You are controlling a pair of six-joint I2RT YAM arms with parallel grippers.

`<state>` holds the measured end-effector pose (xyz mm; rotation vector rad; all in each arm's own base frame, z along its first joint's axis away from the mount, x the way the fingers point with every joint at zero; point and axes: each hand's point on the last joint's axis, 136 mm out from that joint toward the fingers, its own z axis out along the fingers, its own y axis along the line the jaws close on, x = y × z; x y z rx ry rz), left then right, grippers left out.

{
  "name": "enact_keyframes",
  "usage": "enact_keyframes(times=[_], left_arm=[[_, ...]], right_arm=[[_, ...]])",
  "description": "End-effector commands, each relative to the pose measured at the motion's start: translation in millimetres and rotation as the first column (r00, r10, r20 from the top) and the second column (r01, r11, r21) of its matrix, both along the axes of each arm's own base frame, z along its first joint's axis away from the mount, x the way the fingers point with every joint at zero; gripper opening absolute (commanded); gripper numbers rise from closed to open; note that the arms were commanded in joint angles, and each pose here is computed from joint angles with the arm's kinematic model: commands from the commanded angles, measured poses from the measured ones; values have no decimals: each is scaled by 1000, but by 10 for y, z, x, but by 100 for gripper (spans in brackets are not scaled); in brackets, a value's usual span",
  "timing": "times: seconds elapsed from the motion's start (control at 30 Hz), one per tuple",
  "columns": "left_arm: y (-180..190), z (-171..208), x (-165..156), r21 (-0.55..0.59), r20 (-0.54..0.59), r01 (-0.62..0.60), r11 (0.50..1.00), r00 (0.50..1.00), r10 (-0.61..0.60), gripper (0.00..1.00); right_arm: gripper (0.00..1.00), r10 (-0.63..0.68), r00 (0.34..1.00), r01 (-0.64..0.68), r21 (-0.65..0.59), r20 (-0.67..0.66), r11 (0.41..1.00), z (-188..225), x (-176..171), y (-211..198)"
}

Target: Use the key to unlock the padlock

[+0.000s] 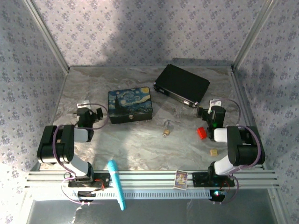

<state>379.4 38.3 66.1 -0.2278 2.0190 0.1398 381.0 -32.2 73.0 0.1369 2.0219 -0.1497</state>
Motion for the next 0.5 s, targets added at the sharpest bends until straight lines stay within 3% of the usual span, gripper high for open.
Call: enact_keyframes(times=[0.0, 0.47], left_arm=[[-64, 241, 134, 1, 92, 50, 999, 995, -50, 100], [-144, 243, 164, 39, 72, 74, 997, 994, -76, 100]], right_arm=[[99, 6, 999, -5, -28, 38, 1000, 82, 51, -10], [99, 22, 999, -21, -25, 30, 999, 75, 57, 12]])
